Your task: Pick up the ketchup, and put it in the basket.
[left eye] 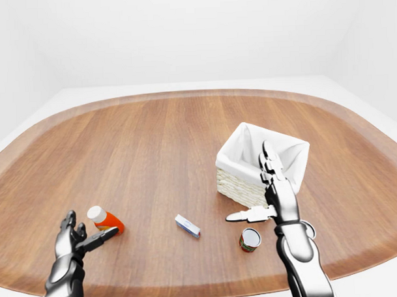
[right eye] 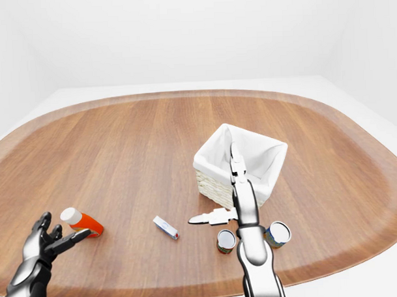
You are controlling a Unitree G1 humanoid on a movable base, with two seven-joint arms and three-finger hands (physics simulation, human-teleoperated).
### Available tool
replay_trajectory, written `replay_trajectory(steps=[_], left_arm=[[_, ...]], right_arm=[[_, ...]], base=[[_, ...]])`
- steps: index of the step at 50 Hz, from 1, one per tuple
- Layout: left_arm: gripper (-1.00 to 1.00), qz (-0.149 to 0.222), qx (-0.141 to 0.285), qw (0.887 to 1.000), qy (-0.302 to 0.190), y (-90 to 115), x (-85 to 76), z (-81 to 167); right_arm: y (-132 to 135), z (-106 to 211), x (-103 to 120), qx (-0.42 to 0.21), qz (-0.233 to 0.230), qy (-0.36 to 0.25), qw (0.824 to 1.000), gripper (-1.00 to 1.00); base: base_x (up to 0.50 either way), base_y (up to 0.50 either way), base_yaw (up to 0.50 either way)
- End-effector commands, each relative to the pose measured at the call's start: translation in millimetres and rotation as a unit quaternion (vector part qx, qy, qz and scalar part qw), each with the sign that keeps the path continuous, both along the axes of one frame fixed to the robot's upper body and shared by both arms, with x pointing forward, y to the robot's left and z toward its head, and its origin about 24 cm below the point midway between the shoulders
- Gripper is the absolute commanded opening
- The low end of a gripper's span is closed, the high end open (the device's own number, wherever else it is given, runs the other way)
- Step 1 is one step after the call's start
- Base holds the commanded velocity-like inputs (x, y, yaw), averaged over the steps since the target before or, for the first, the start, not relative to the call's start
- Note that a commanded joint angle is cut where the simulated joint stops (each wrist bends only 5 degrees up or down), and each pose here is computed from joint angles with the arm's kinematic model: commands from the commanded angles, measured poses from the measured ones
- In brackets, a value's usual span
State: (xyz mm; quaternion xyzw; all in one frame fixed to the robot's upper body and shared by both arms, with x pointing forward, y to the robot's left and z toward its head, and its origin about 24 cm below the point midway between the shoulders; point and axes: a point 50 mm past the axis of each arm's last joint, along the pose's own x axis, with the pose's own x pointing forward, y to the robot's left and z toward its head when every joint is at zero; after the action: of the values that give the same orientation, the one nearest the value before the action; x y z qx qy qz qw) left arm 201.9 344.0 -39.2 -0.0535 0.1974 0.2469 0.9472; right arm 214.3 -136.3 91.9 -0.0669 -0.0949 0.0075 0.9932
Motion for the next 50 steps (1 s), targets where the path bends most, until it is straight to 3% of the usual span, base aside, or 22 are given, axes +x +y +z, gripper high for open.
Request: replay_trajectory(steps=[1, 19, 30, 47, 48, 49, 50], left_arm=[[1.00, 0.004, -0.002, 1.000, 0.011, 2, 1.9, -2], [1.00, 0.001, 0.002, 1.000, 0.018, 1, 9.8, -1], [1.00, -0.007, 0.013, 1.000, 0.022, -4, 23.1, 2], [1.00, -0.014, 0.021, 1.000, 0.011, -6, 27.0, 7], [0.45, -0.015, 0.018, 1.000, 0.011, -7, 26.8, 6], [-0.94, -0.016, 0.017, 1.000, 0.012, -7, 26.3, 5], [-0.95, -0.014, 0.024, 0.999, 0.019, -7, 25.2, 4]], right_arm=[[0, 0, 0, -0.001, 0.000, 0.000, 1.000, 1.00], [0, 0, -1, -0.001, 0.002, 0.000, 1.000, 1.00], [0, 0, 0, -0.002, 0.001, 0.000, 1.000, 1.00], [0, 0, -1, -0.002, 0.001, 0.001, 1.000, 1.00], [0, 0, -1, -0.002, 0.001, 0.001, 1.000, 1.00], [0, 0, -1, -0.002, 0.001, 0.001, 1.000, 1.00], [0, 0, 0, -0.002, 0.001, 0.001, 1.000, 1.00]], base=[[0.00, 0.00, 0.00], [0.00, 0.00, 0.00], [0.00, 0.00, 0.00], [0.00, 0.00, 0.00], [0.00, 0.00, 0.00], [0.00, 0.00, 0.00], [0.00, 0.00, 0.00]])
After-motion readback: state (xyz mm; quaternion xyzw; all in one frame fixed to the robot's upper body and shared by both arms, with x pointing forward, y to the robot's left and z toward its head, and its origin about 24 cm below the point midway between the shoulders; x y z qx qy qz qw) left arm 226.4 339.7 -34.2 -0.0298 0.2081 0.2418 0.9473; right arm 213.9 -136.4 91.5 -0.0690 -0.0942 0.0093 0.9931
